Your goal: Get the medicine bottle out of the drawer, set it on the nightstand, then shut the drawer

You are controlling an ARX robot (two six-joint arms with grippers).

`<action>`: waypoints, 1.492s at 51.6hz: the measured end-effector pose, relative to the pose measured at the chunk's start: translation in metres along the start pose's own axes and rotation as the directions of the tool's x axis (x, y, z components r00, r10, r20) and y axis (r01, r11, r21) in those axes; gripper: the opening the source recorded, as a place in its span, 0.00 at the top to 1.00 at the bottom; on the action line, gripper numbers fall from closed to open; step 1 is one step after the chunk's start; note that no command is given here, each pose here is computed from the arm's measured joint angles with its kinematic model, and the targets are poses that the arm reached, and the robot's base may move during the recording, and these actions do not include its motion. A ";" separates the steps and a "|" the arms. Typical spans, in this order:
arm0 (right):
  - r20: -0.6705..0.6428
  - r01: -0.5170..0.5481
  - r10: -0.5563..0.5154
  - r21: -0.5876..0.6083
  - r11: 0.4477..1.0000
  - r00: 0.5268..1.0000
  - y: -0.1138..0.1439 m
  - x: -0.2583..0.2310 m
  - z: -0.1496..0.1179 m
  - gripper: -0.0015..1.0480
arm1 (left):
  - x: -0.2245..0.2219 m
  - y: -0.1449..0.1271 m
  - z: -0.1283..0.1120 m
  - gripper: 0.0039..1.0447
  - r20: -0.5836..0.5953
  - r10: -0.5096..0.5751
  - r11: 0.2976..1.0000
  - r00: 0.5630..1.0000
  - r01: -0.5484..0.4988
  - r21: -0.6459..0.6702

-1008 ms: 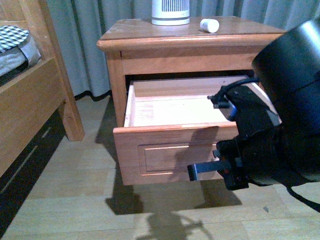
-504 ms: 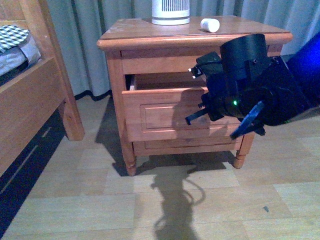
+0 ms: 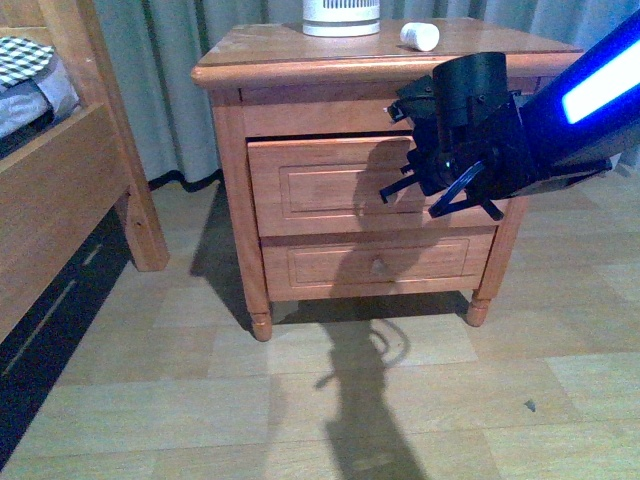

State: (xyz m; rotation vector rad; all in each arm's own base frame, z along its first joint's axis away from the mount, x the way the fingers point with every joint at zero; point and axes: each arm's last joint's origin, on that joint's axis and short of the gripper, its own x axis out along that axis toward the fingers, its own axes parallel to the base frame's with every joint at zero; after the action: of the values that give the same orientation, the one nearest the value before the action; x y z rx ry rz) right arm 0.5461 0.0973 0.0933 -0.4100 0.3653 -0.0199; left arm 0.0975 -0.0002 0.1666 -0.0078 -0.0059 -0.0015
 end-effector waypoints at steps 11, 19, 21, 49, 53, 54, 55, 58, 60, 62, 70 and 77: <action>0.029 0.015 -0.015 0.004 1.000 0.999 -0.003 0.012 0.002 0.97 | 0.000 0.000 0.000 0.06 0.000 0.000 1.000 1.000 0.000 0.000; 0.056 0.017 -0.017 0.017 1.000 0.998 -0.005 0.013 0.003 0.97 | 0.000 0.000 0.000 0.06 0.000 0.000 1.000 1.000 0.000 0.000; 0.065 0.013 -0.014 0.023 1.000 0.998 -0.004 0.013 0.001 0.97 | 0.000 0.000 0.000 0.06 0.000 0.000 1.000 1.000 0.000 0.000; 0.128 -0.160 0.110 0.507 0.847 0.986 -0.052 -0.134 0.009 0.97 | 0.000 0.000 0.000 0.06 0.000 0.000 1.000 1.000 0.000 0.000; 0.133 -0.211 0.165 0.563 0.799 0.977 -0.059 -0.169 0.011 0.97 | 0.000 0.000 0.000 0.06 0.000 0.000 1.000 1.000 0.000 0.000; 0.136 -0.229 0.184 0.581 0.781 0.973 -0.062 -0.182 0.012 0.97 | 0.000 0.000 0.000 0.06 0.000 0.000 1.000 1.000 0.000 0.000; 0.142 -0.244 0.199 0.595 0.766 0.970 -0.065 -0.194 0.013 0.97 | 0.000 0.000 0.000 0.06 0.000 0.000 1.000 1.000 0.000 0.000; 0.172 -0.281 0.223 0.620 0.732 0.960 -0.075 -0.225 0.017 0.96 | 0.000 0.000 0.000 0.06 0.000 0.000 1.000 1.000 0.000 0.000; 0.199 -0.309 0.236 0.637 0.707 0.951 -0.084 -0.250 0.021 0.89 | 0.000 0.000 0.000 0.06 0.000 0.000 1.000 1.000 0.000 0.000; 0.234 -0.327 0.229 0.638 0.697 0.945 -0.097 -0.280 0.026 0.81 | 0.000 0.000 0.000 0.06 0.000 0.000 1.000 1.000 0.000 0.000; 0.324 -0.214 0.030 0.548 0.809 0.945 -0.138 -0.378 0.016 0.80 | 0.000 0.000 0.000 0.06 0.000 0.000 1.000 1.000 0.000 0.000; 0.286 -0.107 -0.029 0.445 0.889 0.958 -0.134 -0.427 -0.034 0.97 | 0.000 0.000 0.000 0.06 0.000 0.000 1.000 1.000 0.000 0.000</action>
State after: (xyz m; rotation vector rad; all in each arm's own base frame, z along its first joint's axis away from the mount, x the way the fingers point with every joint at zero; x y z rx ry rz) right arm 0.1426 0.0002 0.2639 0.0673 0.0729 -0.0063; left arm 0.0975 -0.0002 0.1666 -0.0082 -0.0059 -0.0016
